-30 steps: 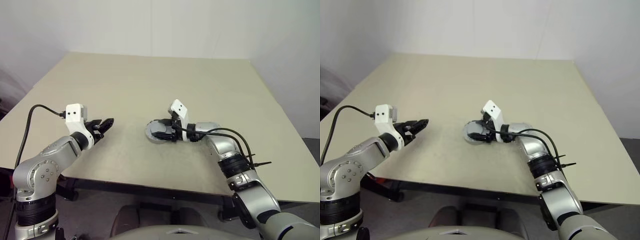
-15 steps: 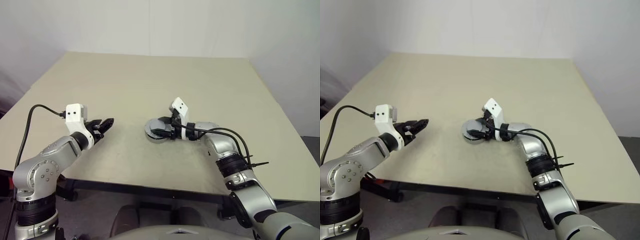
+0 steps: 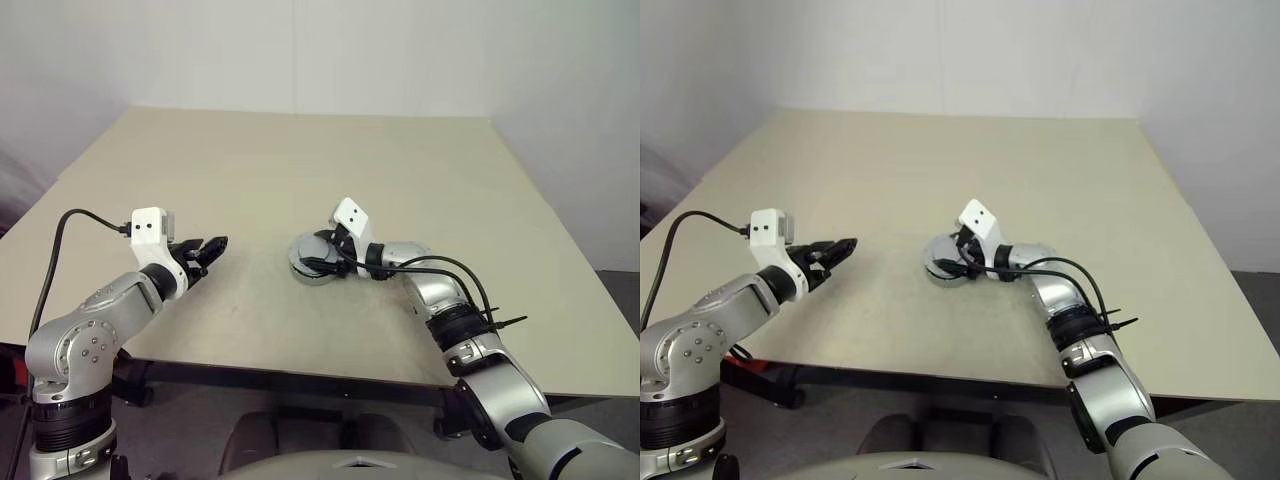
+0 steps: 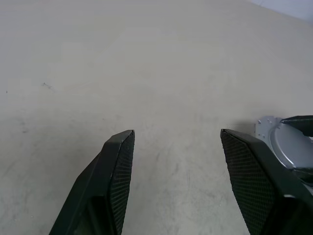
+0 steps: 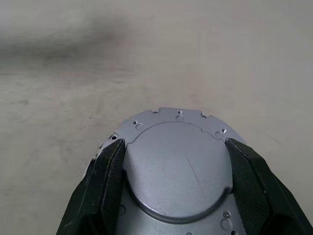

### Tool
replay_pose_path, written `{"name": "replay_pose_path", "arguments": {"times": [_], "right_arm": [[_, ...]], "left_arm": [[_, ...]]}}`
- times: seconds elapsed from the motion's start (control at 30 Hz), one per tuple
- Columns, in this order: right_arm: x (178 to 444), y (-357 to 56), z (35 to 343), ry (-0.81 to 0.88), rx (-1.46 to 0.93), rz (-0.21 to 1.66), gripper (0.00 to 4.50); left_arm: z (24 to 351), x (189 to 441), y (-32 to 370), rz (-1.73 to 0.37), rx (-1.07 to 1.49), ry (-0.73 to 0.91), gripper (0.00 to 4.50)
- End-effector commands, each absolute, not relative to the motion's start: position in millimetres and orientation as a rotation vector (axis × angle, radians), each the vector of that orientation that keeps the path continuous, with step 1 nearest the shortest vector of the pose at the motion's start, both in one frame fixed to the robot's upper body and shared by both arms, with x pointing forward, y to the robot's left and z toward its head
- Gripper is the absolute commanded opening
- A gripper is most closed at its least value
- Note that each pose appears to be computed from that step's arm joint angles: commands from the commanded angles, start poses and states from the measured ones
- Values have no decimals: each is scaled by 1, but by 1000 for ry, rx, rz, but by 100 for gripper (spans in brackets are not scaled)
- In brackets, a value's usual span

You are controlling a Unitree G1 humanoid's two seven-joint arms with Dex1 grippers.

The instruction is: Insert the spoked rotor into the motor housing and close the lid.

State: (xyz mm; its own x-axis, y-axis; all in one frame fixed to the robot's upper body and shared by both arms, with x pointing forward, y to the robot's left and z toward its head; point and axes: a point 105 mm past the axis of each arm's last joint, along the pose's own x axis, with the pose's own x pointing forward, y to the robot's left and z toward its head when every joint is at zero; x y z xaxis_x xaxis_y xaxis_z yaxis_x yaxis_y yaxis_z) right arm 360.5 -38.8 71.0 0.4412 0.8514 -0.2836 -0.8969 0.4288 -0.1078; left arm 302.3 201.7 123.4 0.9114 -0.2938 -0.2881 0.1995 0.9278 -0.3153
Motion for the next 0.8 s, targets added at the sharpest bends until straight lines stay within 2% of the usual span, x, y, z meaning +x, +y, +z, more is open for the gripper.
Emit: {"name": "replay_pose_path", "arguments": {"times": [0.03,0.17,0.5,0.8], "right_arm": [[364,-42,64,221,-296,1073,315],[363,-43,63,225,-284,1085,315],[349,-39,80,247,-75,1185,315],[345,-41,80,234,-125,1200,315]], "left_arm": [[136,304,204,-256,-274,290,302],[136,304,205,-254,-274,290,302],[136,304,204,-258,-275,292,302],[136,304,205,-258,-274,292,302]]}}
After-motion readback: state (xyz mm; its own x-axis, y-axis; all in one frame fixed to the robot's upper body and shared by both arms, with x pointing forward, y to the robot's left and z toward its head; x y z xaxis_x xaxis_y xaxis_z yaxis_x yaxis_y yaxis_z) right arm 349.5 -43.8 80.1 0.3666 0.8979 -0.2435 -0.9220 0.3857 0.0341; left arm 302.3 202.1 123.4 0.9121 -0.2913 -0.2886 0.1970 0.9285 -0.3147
